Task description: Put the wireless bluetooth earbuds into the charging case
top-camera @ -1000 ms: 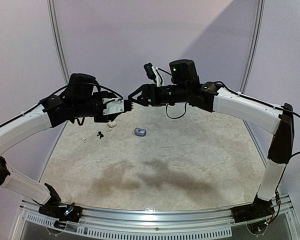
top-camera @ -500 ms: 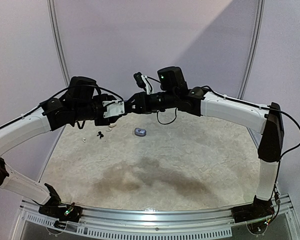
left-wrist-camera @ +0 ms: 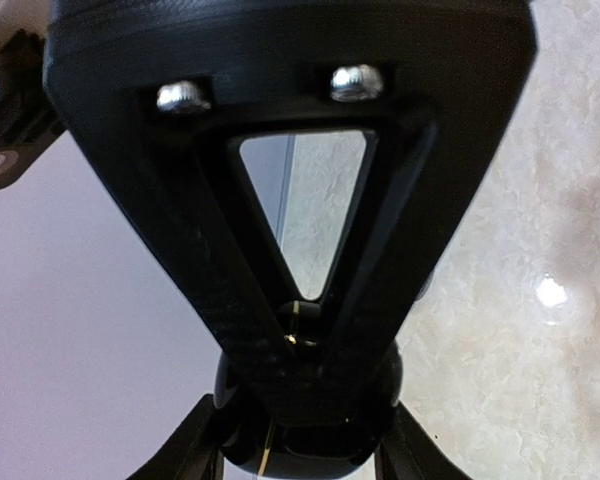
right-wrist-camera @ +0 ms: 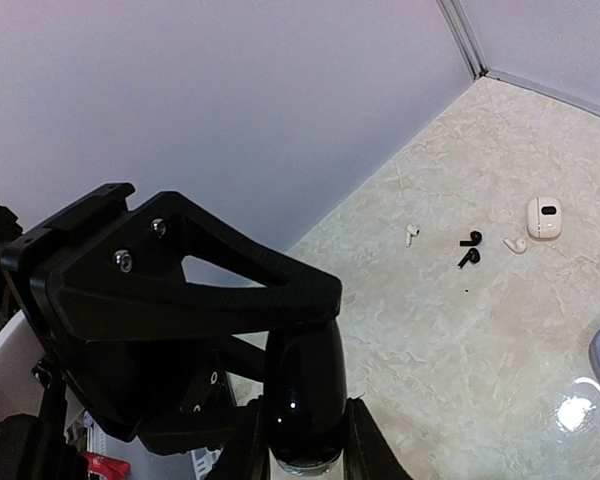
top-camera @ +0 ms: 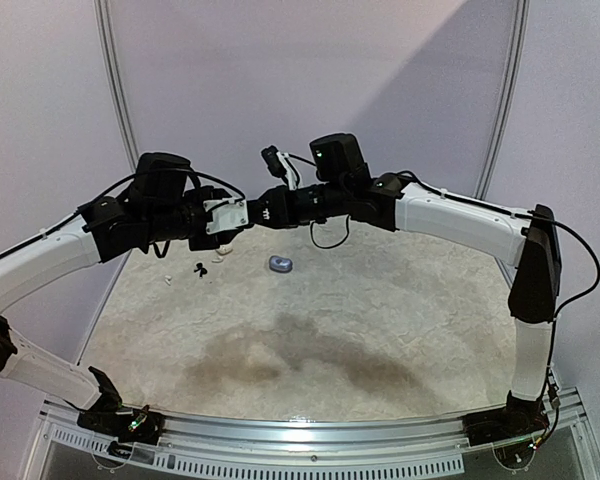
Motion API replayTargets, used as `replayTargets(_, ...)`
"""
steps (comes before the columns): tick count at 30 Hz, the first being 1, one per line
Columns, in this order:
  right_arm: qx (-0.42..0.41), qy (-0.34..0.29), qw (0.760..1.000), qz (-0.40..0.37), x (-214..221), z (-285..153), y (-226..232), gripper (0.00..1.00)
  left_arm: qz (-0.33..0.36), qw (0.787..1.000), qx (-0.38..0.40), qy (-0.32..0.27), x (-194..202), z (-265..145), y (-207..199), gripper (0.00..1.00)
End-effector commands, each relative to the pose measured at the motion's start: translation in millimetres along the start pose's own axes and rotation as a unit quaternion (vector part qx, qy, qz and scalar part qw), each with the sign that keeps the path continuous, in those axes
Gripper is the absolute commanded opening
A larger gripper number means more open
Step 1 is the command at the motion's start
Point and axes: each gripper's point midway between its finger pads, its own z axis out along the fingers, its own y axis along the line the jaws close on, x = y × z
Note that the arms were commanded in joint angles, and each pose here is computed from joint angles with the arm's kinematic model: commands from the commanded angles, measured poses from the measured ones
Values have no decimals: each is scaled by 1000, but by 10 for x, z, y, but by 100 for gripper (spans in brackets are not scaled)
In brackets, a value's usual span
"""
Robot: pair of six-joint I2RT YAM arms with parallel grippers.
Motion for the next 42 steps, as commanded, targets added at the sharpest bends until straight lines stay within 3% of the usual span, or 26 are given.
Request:
replayTargets(1, -3, 10, 1000, -15, 26, 5, 43, 0, -17, 1000, -1, -16, -84, -50, -21, 2)
replayTargets(4, -3, 1, 999, -53, -30, -108, 81, 0, -58, 998, 32, -20, -54, -125, -137, 88)
replayTargets(5, -4, -5, 998, -64, -60, -170, 112, 0, -83, 995, 48, -26, -50, -166, -181, 98)
replayTargets(6, -5, -12, 997, -77, -93, -219, 101, 0, -110, 991, 64, -35, -49, -231, -211, 99)
replayTargets(9, -24, -33, 992, -117, -156, -408, 212, 0, -205, 969, 112, -77, -43, -451, -253, 99)
replayTargets(13, -103, -57, 970, -212, -114, -639, 584, 0, -311, 916, 178, -184, -184, -792, -269, 98)
replayTargets(18, -167, -85, 934, -305, -54, -856, 930, 0, -377, 838, 254, -301, -520, -1027, -363, 82)
replayTargets(22, -188, -98, 912, -351, -32, -871, 1107, 0, -415, 796, 230, -376, -641, -1021, -181, 76)
replayTargets(25, -192, -101, 903, -370, -21, -837, 1171, 0, -419, 793, 219, -384, -671, -1018, -147, 74)
replayTargets(28, -189, -92, 902, -376, 30, -763, 1163, 0, -413, 795, 217, -388, -721, -1023, -166, 64)
replayTargets(34, -179, -71, 904, -383, 73, -631, 1125, 0, -405, 798, 204, -397, -767, -1012, -179, 64)
replayTargets(42, -154, -42, 914, -373, 146, -530, 981, 0, -391, 803, 202, -401, -823, -1005, -196, 48)
